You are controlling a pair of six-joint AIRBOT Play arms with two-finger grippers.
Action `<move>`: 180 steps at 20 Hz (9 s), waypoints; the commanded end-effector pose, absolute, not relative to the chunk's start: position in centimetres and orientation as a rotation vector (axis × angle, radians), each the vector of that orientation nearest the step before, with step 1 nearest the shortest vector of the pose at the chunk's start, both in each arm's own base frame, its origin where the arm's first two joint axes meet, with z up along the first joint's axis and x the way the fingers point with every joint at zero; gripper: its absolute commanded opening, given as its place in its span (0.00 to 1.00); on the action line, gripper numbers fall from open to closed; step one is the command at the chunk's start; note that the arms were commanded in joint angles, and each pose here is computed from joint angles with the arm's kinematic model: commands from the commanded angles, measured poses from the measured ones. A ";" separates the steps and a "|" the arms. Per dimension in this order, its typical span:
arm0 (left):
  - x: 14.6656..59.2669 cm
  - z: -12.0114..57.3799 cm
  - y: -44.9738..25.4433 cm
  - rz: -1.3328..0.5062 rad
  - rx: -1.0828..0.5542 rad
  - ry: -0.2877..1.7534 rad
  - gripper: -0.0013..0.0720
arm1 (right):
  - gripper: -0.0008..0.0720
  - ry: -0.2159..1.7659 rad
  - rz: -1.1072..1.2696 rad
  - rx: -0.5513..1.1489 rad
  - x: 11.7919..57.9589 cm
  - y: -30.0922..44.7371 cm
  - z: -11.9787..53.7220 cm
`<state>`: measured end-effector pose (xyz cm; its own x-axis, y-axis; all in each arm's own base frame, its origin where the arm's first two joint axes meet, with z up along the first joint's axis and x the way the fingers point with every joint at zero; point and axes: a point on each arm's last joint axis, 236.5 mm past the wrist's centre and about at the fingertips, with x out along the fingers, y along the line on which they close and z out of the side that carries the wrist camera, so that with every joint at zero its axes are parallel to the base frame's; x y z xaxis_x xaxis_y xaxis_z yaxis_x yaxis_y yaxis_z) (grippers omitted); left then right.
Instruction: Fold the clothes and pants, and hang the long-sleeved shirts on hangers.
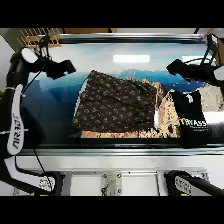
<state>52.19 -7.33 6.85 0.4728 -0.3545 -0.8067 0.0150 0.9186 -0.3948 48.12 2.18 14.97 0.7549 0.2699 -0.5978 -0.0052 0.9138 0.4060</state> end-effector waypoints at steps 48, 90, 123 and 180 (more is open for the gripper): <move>34.3 -7.8 -10.9 -0.178 -0.508 1.393 0.02 | 0.78 1.015 -0.232 1.026 32.0 9.7 -11.2; 50.7 6.5 -13.4 -0.349 -0.429 1.195 0.02 | 0.03 1.393 0.143 0.520 41.5 11.2 4.4; 26.8 -7.4 -13.5 -0.236 -0.434 1.401 0.57 | 0.05 1.467 0.024 0.264 31.2 7.0 -5.9; 29.2 1.4 -23.4 -0.447 -0.403 1.256 0.02 | 0.03 1.092 0.369 0.737 49.0 3.8 1.4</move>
